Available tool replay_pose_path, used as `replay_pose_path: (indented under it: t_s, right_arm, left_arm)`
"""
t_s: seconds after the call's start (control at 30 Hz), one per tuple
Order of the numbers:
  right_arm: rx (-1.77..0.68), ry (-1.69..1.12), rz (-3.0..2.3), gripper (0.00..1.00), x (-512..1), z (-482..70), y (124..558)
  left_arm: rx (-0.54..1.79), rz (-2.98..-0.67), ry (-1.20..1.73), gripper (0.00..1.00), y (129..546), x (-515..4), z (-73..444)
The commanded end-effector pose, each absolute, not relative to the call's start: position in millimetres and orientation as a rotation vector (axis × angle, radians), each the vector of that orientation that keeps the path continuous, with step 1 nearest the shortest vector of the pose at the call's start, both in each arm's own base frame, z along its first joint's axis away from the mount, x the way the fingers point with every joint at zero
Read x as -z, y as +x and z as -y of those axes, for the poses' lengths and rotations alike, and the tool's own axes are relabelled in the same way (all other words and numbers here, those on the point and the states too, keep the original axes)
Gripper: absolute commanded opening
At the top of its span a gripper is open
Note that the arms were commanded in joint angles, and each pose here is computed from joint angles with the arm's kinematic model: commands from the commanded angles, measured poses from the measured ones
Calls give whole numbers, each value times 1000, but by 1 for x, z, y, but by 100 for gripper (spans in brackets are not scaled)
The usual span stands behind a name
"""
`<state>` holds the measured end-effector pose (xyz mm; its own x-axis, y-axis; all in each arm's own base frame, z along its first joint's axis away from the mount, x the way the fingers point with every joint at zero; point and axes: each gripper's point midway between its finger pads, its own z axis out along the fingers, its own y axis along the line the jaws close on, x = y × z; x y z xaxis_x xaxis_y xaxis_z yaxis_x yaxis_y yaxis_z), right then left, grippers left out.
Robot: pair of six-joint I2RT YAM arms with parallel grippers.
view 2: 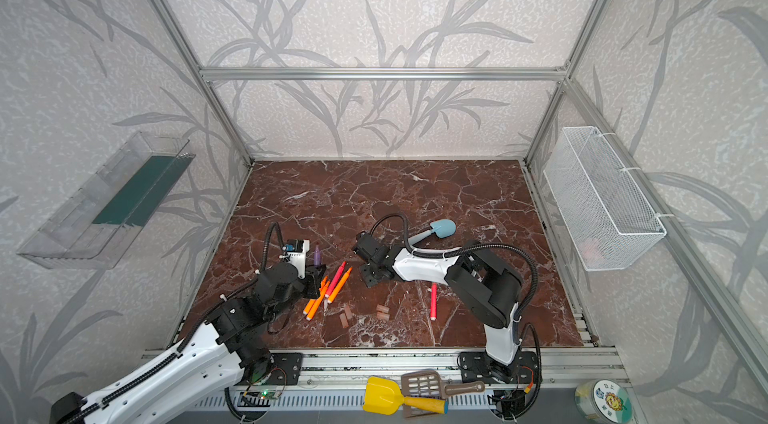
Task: Insert the pens into the pen caps
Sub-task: 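Grasp a pale pink cap upright with the right gripper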
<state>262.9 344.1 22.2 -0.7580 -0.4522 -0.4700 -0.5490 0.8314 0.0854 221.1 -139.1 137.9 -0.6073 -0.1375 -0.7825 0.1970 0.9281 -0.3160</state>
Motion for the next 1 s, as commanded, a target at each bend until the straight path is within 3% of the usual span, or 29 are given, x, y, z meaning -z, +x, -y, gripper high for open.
replay_pose_path:
  t_s: [0.0, 0.27, 0.47, 0.97]
  right_arm:
    - [-292, -772, -2560, 58, -29, -343, 259]
    - [-116, -784, -2547, 39, -32, -333, 254]
    - [22, -811, -2541, 33, -28, -330, 247]
    - [55, -791, -2592, 32, -9, -332, 247]
  left_arm:
    - [459, -2170, 26, 0, 221, -142, 135]
    - [464, -2168, 24, 0, 221, -143, 135]
    - [467, -2165, 21, 0, 220, -143, 134]
    - [464, -2165, 18, 0, 220, -143, 133]
